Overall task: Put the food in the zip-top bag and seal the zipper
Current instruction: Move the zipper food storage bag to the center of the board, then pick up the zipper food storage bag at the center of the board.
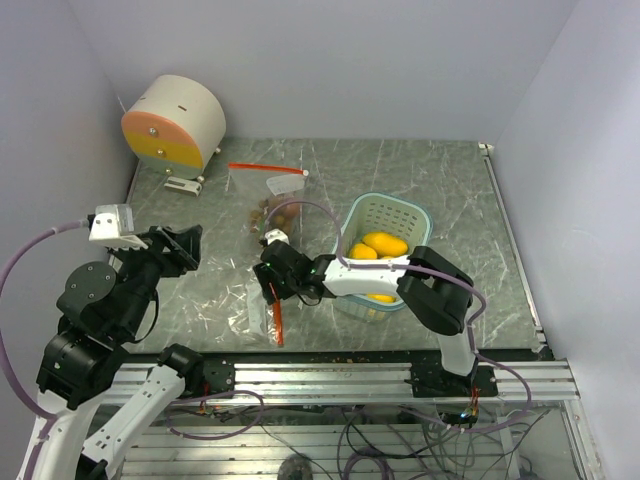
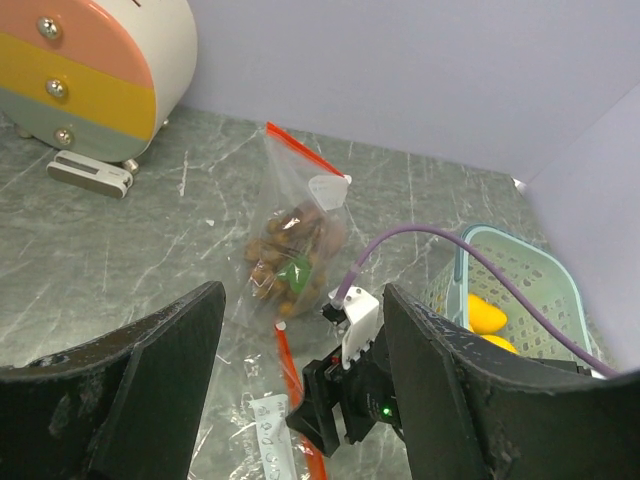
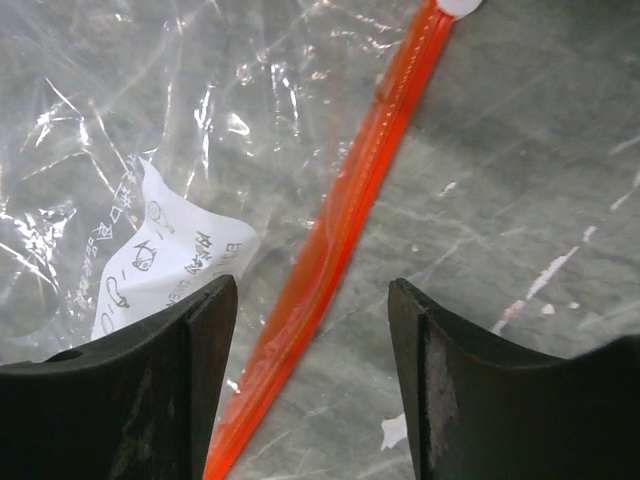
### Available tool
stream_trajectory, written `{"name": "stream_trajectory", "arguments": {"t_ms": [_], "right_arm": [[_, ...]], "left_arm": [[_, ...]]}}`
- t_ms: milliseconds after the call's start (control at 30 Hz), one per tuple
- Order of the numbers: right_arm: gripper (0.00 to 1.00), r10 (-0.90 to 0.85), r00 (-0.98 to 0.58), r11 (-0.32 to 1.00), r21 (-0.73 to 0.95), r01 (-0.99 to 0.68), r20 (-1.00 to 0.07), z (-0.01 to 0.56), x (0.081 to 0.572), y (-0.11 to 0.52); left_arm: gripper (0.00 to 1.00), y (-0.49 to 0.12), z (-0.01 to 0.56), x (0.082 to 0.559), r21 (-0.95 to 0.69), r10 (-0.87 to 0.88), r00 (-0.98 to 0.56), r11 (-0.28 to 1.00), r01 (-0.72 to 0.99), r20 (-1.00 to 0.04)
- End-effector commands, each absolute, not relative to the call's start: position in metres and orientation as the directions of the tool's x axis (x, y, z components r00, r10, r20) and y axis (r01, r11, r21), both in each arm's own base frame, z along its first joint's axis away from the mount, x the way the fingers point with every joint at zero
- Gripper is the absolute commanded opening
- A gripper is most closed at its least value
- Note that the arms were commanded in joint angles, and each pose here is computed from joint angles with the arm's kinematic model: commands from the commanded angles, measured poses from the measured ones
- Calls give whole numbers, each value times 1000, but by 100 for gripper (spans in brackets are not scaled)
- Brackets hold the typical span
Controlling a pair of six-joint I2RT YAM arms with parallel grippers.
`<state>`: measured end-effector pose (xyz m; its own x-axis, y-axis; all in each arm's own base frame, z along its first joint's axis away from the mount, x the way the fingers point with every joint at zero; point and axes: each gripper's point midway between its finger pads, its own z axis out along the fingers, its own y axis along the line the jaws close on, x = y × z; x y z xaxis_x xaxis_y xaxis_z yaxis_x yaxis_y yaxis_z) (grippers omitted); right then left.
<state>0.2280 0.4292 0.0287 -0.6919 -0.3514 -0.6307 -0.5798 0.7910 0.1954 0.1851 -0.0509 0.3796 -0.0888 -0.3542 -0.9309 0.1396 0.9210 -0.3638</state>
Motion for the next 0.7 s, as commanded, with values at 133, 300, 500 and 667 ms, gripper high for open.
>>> {"name": "stream_trajectory", "arguments": {"t_ms": [133,300,500,667], "right_arm": [[50,-345,-714,773,247,-584,-610,11,219,434],[22,-348,-713,771,248,-587,-609,8,216,432],[0,-337,-671,783,200,-590,-661,30,226,424],[0,-316,-557,764,141,-629,-768,92,236,411]], "left_arm": [[75,-48,373,184,-354,-344,-96,926,128,-934],[74,-47,370,182,-359,-349,-98,925,124,-932],[73,-49,372,180,-362,-350,-106,922,135,-931],[69,-64,372,180,-386,-361,-150,902,194,-920]]}}
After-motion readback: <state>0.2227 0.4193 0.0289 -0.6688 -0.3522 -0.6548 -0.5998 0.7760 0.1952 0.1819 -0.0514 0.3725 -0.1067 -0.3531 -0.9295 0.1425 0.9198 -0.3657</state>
